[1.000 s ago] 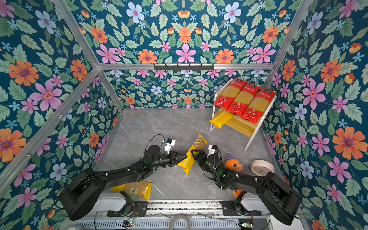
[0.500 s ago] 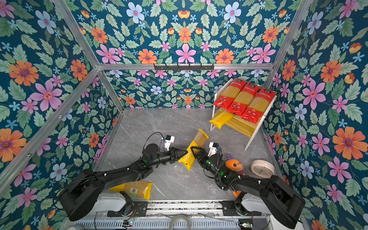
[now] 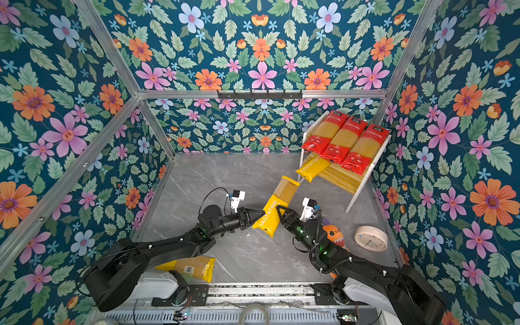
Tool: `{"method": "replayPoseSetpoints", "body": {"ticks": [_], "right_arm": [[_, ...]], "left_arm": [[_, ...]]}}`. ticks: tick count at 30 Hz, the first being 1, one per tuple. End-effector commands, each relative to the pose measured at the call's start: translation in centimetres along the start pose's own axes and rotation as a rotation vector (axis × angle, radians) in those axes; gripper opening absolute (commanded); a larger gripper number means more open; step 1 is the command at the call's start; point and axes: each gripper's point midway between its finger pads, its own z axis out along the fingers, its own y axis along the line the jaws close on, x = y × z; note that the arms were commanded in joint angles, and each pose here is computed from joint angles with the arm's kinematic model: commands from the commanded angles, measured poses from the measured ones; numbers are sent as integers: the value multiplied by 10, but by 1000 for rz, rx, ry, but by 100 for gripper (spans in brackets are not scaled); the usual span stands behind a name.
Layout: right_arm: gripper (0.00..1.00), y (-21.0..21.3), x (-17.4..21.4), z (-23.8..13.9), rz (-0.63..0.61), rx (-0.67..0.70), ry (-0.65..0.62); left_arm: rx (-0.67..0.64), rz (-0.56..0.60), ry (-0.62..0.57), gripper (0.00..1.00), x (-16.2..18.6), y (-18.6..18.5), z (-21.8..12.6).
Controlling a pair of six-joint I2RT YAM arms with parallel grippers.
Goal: Place and organize the pasta boxes and bags onto the shelf
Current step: 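Tilt the held yellow bag toward the shelf with both grippers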
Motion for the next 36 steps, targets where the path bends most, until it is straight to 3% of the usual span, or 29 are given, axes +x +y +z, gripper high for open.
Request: {"method": "replayPoseSetpoints", "body": {"ticks": [1, 10, 19, 24, 36], "right_arm": [[47, 26, -4, 1, -20, -91, -3], [21, 46, -8, -1, -128, -97, 9], [13, 69, -12, -7, -211, -151, 19], [9, 80, -9, -3, -219, -174, 44], [5, 79, -5, 6, -125, -211, 44]], "left_arm": [[100, 57, 10, 0, -1, -26, 1], [81, 71, 56, 2, 4, -20, -5], [190, 67, 97, 45, 6, -35, -10], [213, 63, 128, 58, 10, -33, -3], [234, 39, 41, 60, -5, -23, 10]]}}
